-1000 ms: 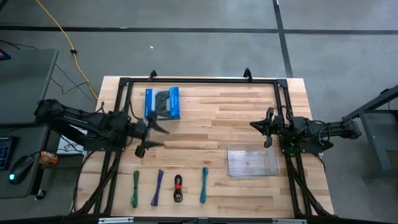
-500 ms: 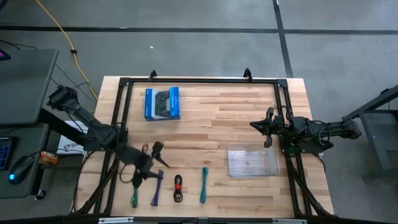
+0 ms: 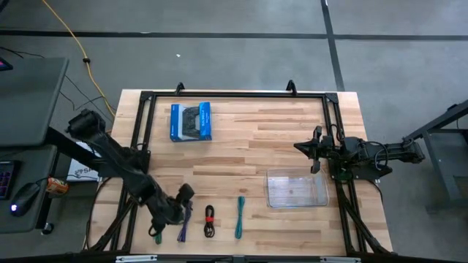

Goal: Pick and place USB-C Cables
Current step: Put the purple charger cable into the transparent bin

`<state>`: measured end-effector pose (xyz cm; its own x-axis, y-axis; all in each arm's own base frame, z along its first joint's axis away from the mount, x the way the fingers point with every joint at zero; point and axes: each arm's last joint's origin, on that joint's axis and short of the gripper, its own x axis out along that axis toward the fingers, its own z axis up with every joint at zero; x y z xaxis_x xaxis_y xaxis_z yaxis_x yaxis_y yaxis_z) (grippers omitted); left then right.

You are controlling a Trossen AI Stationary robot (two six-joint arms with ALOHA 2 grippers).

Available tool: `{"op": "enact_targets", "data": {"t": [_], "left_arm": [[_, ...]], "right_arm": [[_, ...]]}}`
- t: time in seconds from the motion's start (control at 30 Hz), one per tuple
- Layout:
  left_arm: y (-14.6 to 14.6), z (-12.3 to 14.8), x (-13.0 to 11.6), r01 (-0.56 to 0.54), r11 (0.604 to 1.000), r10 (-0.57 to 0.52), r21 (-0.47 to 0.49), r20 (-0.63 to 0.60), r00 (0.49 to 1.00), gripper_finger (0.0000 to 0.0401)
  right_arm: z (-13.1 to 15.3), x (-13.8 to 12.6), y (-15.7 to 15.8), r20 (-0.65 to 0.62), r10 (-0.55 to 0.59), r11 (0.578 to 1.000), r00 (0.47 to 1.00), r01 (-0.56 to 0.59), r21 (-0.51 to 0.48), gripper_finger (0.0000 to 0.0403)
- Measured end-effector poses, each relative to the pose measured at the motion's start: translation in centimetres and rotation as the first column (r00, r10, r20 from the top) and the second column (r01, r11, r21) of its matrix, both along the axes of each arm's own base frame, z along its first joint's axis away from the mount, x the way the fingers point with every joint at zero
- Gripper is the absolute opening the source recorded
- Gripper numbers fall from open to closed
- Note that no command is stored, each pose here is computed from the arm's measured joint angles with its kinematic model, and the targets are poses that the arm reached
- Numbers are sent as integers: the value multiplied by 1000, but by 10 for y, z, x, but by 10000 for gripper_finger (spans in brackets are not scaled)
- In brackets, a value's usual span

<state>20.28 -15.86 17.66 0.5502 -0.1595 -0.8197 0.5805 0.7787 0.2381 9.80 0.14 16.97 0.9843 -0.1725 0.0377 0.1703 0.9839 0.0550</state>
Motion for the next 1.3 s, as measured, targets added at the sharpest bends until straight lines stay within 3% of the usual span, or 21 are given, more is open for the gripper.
{"op": "enact_targets", "data": {"t": [0.3, 0.43, 0.57, 0.73, 1.07, 1.17, 1.3], "left_arm": [[-17, -29, -1, 169, 972, -158, 163, -76, 985, 209], [-26, -25, 9, 204, 960, -191, 189, -86, 978, 209], [-28, -27, 18, 228, 942, -184, 246, -190, 964, 209], [-27, -40, 22, 286, 918, -190, 273, -328, 925, 209], [-29, -45, 25, 417, 853, -307, 312, -345, 887, 209], [-29, -46, 25, 471, 818, -358, 330, -348, 866, 209], [-29, -46, 26, 587, 720, -469, 371, -364, 805, 209]], "right_arm": [[0, 0, 0, 0, 0, 1000, 1000, 0, 0, 0], [0, 0, 0, 0, 0, 1000, 1000, 0, 0, 0], [0, 0, 0, 0, 0, 1000, 1000, 0, 0, 0], [0, 0, 0, 0, 0, 1000, 1000, 0, 0, 0], [0, 0, 0, 0, 0, 1000, 1000, 0, 0, 0], [0, 0, 0, 0, 0, 1000, 1000, 0, 0, 0], [0, 0, 0, 0, 0, 1000, 1000, 0, 0, 0]]}}
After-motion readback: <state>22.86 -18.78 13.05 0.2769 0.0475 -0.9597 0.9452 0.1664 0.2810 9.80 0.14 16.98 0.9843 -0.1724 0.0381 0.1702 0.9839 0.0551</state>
